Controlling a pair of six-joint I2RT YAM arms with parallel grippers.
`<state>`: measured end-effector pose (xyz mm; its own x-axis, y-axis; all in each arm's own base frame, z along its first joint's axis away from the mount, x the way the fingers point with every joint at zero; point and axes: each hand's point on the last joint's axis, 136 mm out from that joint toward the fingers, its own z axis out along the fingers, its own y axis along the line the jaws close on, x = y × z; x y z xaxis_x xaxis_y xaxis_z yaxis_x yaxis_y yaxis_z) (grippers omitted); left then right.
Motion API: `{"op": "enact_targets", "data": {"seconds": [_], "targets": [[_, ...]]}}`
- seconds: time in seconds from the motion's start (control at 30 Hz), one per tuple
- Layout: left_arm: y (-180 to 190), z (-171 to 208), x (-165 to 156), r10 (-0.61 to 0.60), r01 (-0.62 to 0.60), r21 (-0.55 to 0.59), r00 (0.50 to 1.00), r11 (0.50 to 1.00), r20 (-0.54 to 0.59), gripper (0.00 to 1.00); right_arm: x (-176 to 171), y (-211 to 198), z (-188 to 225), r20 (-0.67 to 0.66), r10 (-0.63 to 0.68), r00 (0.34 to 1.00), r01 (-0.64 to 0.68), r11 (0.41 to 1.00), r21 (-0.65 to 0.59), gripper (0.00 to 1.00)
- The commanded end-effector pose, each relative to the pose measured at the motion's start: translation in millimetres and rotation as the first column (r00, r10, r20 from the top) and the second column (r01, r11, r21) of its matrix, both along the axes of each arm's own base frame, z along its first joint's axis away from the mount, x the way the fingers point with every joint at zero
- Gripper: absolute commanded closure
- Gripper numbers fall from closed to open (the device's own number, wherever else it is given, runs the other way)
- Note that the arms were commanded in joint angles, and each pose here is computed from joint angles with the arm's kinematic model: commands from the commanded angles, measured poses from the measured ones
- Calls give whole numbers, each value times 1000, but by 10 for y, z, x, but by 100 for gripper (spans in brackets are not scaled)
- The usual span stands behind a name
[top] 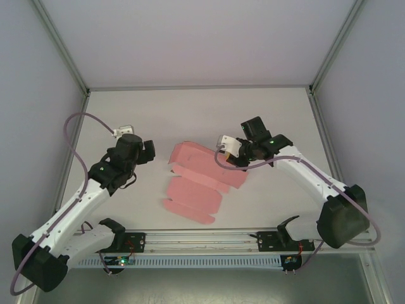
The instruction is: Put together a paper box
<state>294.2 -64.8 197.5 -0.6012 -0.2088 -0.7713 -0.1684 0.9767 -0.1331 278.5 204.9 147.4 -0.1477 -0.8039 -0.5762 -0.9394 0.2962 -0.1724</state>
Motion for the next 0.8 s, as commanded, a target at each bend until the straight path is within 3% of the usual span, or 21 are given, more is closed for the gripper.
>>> {"op": "enact_targets", "data": {"seconds": [0.0, 0.13, 0.3, 0.6, 0.67, 0.77], "targets": [[-40, 8, 53, -7, 7, -24, 1000, 1000, -13, 0, 421, 99, 167, 273, 32, 961, -19, 998, -52, 100], [-180, -78, 94, -60, 57, -78, 997, 995, -38, 0, 520, 180, 93, 379, 77, 922, -40, 994, -106, 100], [-527, -79, 150, -253, 248, -132, 967, 960, -20, 0, 534, 213, -114, 392, 107, 914, -37, 983, -181, 100], [-702, 33, 310, -304, 301, -159, 953, 940, 3, 0, 629, 433, -401, 523, 202, 828, -12, 939, -343, 100], [-797, 40, 321, -356, 353, -170, 934, 920, 13, 0, 640, 450, -478, 526, 219, 822, -10, 928, -372, 100], [-1038, 27, 297, -494, 488, -189, 869, 852, 17, 0, 614, 456, -621, 497, 227, 838, -13, 918, -397, 100]]}}
